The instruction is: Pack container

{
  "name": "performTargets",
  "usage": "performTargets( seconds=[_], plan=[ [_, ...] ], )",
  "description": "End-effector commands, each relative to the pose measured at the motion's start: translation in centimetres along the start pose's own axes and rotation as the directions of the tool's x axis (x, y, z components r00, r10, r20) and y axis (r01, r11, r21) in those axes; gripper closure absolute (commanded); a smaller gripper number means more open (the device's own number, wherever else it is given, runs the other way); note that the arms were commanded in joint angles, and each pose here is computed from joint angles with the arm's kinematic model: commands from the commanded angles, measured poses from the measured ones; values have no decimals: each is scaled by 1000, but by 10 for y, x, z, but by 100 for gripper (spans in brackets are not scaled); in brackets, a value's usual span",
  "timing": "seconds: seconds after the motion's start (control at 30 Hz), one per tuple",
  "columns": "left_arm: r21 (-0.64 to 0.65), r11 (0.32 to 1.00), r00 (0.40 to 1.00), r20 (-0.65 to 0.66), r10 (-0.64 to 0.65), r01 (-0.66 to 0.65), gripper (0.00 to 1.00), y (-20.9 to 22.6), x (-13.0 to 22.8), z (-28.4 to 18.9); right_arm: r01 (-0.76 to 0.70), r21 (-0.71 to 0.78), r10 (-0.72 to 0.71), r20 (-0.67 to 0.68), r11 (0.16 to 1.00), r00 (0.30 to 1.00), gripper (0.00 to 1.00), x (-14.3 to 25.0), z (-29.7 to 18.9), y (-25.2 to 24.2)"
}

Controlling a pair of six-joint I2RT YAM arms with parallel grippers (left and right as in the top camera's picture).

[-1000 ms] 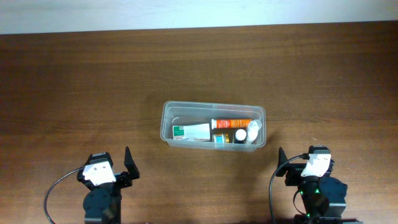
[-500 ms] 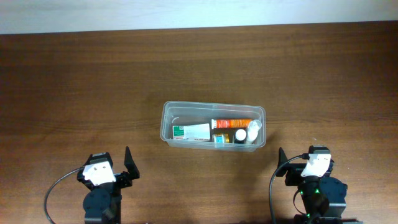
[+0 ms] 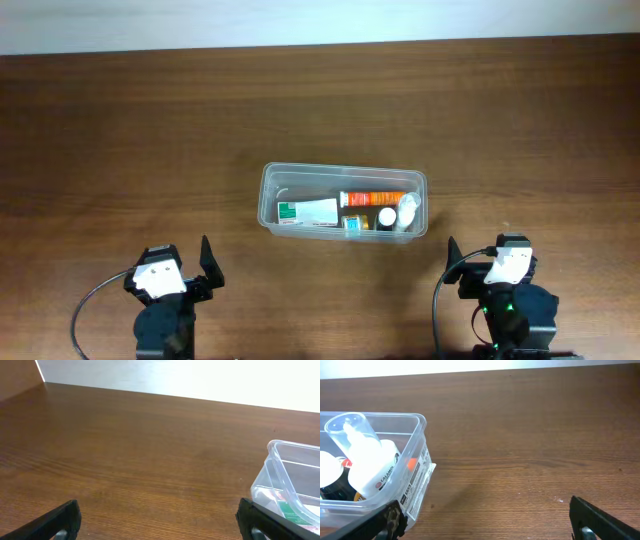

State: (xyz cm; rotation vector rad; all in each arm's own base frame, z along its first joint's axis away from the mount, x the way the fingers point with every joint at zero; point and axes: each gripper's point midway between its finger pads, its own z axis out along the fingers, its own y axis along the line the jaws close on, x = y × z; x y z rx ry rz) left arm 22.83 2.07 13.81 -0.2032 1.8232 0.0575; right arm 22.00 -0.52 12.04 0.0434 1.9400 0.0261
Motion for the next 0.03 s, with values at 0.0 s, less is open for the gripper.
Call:
performTargets(
  seconds=[0.0],
  plan=[
    [1, 1000, 1000, 1, 0, 0, 0, 0, 1, 1, 13, -3, -13, 4, 1000, 1000, 2, 1, 1, 1]
  ],
)
